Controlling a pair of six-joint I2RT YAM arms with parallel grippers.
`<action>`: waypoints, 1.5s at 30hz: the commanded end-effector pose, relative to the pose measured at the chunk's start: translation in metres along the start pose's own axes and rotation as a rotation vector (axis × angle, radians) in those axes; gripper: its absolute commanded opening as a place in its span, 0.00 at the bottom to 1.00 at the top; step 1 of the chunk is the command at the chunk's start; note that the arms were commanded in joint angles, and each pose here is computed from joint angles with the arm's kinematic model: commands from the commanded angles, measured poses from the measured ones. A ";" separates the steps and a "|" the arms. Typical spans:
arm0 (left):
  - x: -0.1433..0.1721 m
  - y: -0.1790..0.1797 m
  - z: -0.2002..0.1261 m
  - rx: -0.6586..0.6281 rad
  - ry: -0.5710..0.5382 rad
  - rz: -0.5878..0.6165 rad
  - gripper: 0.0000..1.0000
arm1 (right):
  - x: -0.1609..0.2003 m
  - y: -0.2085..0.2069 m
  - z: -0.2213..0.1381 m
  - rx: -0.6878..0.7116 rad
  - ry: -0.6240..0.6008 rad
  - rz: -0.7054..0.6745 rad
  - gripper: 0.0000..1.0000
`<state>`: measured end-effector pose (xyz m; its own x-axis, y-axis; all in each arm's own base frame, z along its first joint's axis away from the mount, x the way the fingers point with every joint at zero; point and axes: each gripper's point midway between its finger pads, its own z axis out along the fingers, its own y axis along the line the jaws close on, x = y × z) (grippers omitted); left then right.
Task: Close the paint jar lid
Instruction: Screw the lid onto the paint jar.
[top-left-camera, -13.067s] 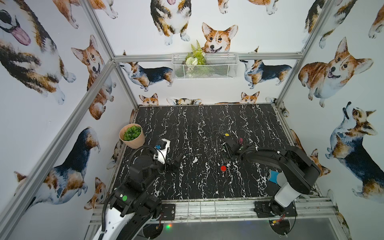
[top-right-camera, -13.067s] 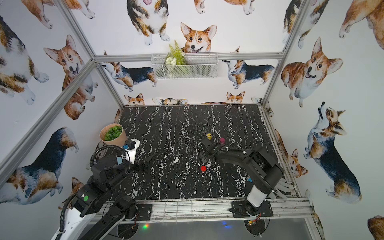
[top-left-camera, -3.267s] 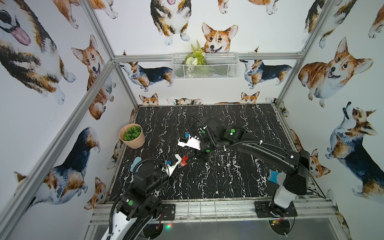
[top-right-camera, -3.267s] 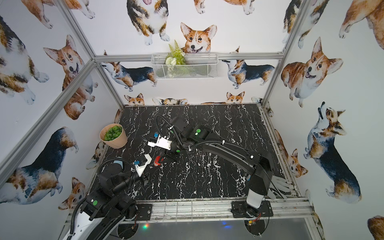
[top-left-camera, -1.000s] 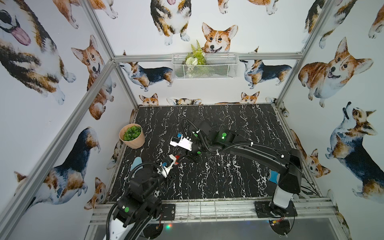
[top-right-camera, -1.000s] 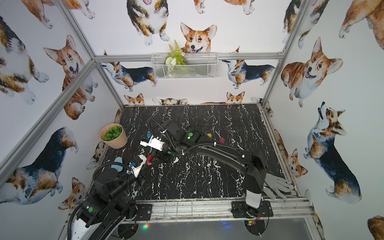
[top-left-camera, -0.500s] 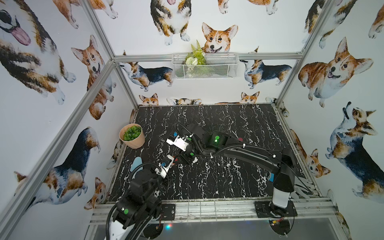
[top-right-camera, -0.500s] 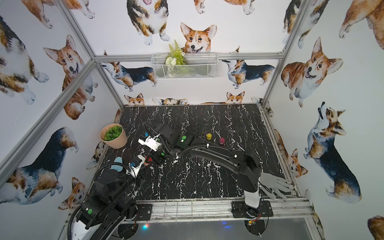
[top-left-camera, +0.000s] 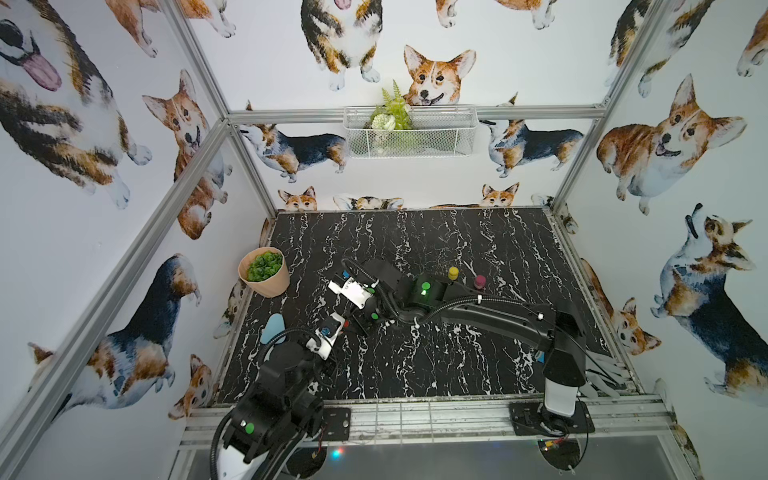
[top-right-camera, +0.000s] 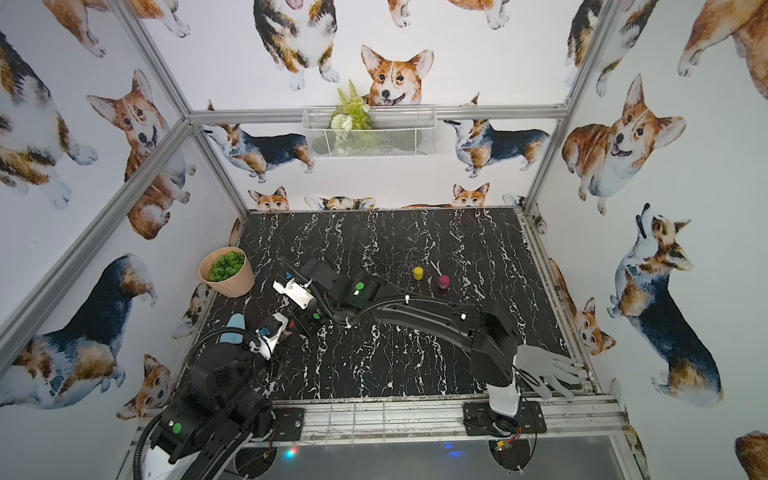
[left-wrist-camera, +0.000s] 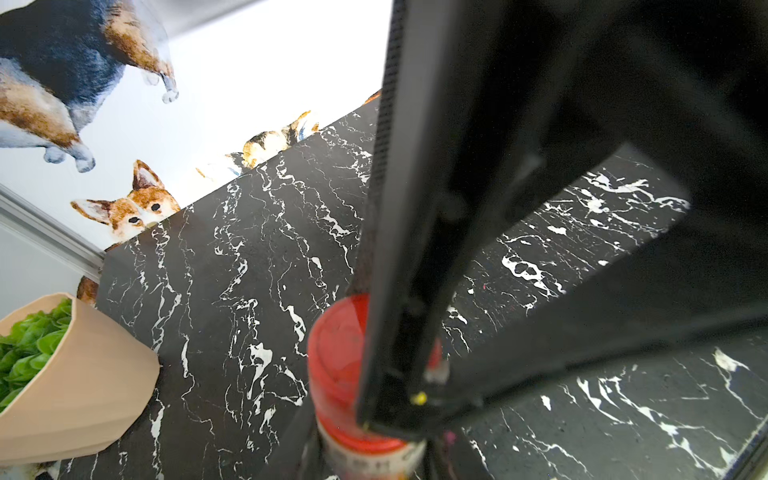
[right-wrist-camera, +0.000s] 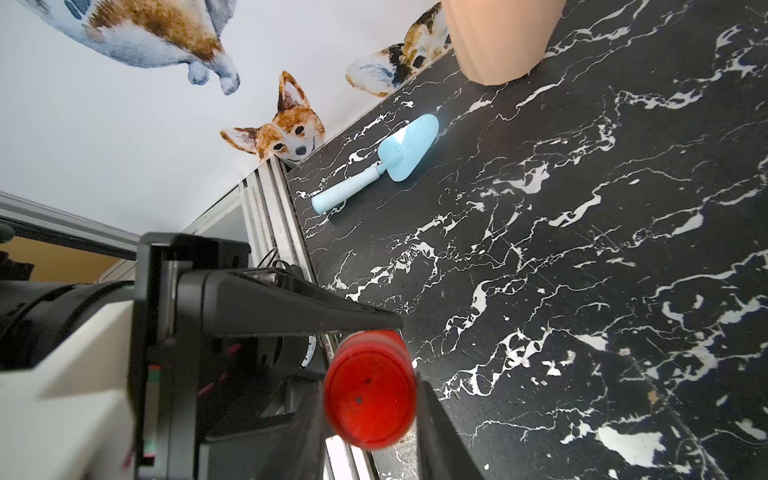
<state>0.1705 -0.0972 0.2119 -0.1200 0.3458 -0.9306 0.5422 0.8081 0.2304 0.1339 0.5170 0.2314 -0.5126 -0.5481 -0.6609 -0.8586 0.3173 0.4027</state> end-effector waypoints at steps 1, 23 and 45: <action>-0.080 0.009 -0.015 -0.023 -0.331 0.024 0.29 | 0.017 0.011 0.002 -0.049 0.060 0.031 0.50; -0.076 -0.034 -0.002 0.243 -0.296 0.003 0.30 | 0.015 0.000 -0.113 0.052 -0.136 -0.312 0.77; -0.082 -0.065 -0.009 0.447 -0.322 -0.022 0.31 | -0.002 0.024 -0.116 -0.073 -0.188 -0.607 0.39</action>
<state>0.1394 -0.1726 0.2662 0.0440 0.1277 -0.9908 0.8501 0.5162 0.1043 0.1199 0.4315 0.3078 0.0237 -0.4981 -0.8668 -0.9997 -0.0190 -0.0164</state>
